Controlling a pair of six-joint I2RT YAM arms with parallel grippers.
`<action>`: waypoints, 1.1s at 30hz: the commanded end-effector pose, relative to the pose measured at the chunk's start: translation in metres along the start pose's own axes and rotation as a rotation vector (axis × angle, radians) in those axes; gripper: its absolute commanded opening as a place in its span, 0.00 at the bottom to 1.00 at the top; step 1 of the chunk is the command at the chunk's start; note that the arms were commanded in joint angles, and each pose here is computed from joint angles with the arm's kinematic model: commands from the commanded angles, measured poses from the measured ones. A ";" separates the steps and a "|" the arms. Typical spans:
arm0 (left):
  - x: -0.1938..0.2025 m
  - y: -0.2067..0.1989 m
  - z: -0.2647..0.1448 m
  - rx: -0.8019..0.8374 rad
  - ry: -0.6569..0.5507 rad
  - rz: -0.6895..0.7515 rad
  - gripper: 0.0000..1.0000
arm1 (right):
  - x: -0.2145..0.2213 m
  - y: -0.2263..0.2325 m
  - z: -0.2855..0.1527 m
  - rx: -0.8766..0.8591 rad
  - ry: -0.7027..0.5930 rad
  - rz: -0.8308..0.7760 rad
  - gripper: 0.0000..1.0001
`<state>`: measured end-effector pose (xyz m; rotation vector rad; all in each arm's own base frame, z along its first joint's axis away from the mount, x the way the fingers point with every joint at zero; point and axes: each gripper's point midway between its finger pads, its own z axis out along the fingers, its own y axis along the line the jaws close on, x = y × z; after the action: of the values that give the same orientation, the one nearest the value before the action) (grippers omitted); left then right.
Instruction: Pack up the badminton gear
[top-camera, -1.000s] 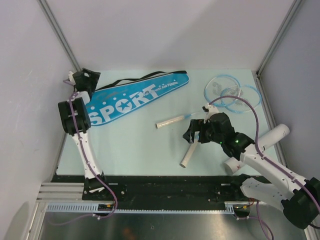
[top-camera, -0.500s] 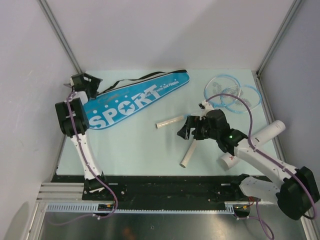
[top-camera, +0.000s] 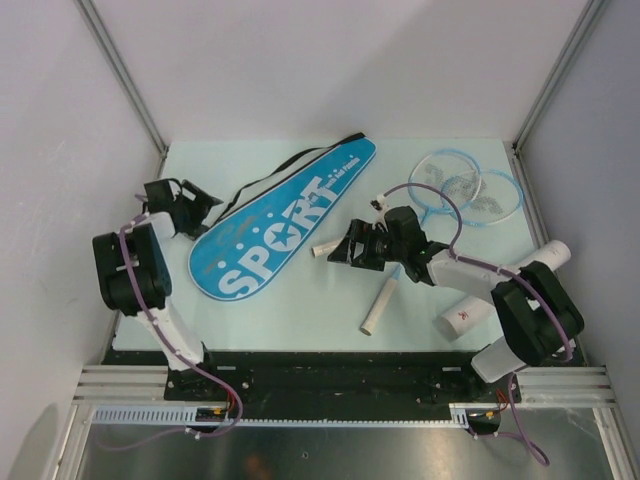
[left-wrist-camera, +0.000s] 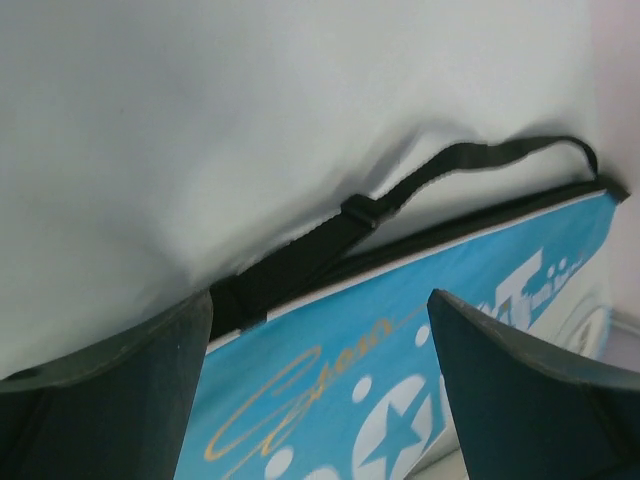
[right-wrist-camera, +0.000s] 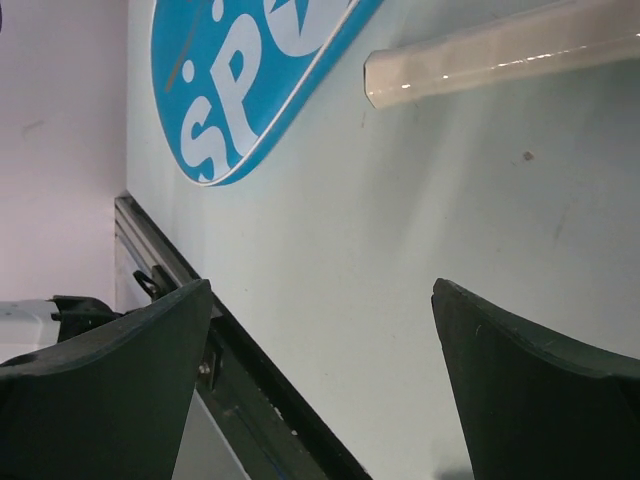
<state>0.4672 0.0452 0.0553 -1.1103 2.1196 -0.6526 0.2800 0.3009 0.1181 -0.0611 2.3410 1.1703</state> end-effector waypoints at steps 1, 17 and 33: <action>-0.015 -0.021 -0.032 0.019 -0.103 0.274 0.93 | -0.023 0.041 0.006 -0.159 -0.039 -0.006 0.96; 0.004 -0.032 0.063 -0.114 0.119 0.833 0.66 | -0.017 0.035 -0.022 -0.048 -0.048 -0.069 0.97; -0.009 -0.127 -0.046 -0.057 -0.116 0.748 0.00 | -0.011 0.071 0.030 -0.241 -0.037 0.059 0.82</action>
<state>0.5012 0.0077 0.0537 -0.2501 2.4888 -0.0634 0.2700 0.3247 0.1400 -0.1094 2.2841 1.2619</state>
